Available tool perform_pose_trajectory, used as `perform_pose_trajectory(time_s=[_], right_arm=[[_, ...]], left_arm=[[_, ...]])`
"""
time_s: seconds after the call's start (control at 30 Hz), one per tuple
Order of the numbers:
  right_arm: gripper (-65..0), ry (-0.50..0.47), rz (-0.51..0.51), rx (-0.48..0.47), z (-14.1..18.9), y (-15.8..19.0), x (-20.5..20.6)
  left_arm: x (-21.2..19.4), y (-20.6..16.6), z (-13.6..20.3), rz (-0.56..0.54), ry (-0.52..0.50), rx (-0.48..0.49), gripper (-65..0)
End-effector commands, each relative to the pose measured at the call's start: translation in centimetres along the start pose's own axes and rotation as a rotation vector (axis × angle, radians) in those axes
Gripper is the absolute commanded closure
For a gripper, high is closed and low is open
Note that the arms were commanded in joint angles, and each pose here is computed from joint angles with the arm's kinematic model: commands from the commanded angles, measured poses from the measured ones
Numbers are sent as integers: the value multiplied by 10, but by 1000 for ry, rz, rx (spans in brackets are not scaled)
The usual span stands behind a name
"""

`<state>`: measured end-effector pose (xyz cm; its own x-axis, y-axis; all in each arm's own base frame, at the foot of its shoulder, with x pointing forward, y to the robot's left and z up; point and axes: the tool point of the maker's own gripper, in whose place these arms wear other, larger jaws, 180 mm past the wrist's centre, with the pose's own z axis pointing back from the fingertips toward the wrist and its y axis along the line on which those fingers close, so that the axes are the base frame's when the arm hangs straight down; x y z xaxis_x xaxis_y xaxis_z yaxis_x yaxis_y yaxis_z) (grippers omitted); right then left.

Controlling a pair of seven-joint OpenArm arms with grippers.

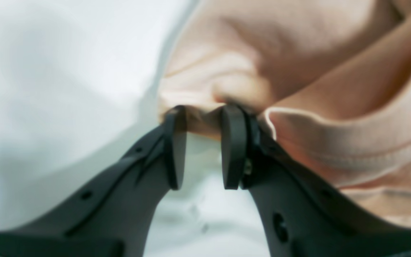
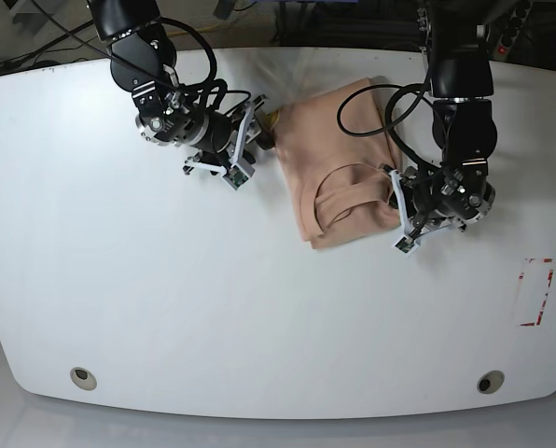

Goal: Fold the T-shirt properly
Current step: 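Move the right gripper to the collar edge of the bundle and grasp it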

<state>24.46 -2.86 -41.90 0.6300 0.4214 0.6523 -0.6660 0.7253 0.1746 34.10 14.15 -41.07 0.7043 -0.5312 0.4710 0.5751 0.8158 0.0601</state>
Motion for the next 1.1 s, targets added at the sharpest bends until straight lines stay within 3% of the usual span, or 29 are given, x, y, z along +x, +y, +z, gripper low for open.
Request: perform_pose_trajectory(time_s=[0.0,0.23,0.4,0.57,0.8,0.97,1.07], right_arm=[[-250,-66,9,16,7,8,18],[-252,-97,-13,56,7,32,24],[-252,-95,14,51,14,34,32],[-254,-122,76,6,22,14,55],[-265,-142,163,-58,29,-15,101],[-382,-137,183,-22,17,-26,119],[-415,-137,163,30,9,-28,125]], left_arm=[[18,0,3,-7,-35,2,-158],[55,16,40,-63,-155,105,-158],[43,27,66,-116,-151,189,-158],[21,31,85,-167,-123,246,-160],[-25,2,88,-195,-52,216,-160],[-55,-21,84,-188,0,166,-158],[-68,-30,81,-182,25,143,-158]])
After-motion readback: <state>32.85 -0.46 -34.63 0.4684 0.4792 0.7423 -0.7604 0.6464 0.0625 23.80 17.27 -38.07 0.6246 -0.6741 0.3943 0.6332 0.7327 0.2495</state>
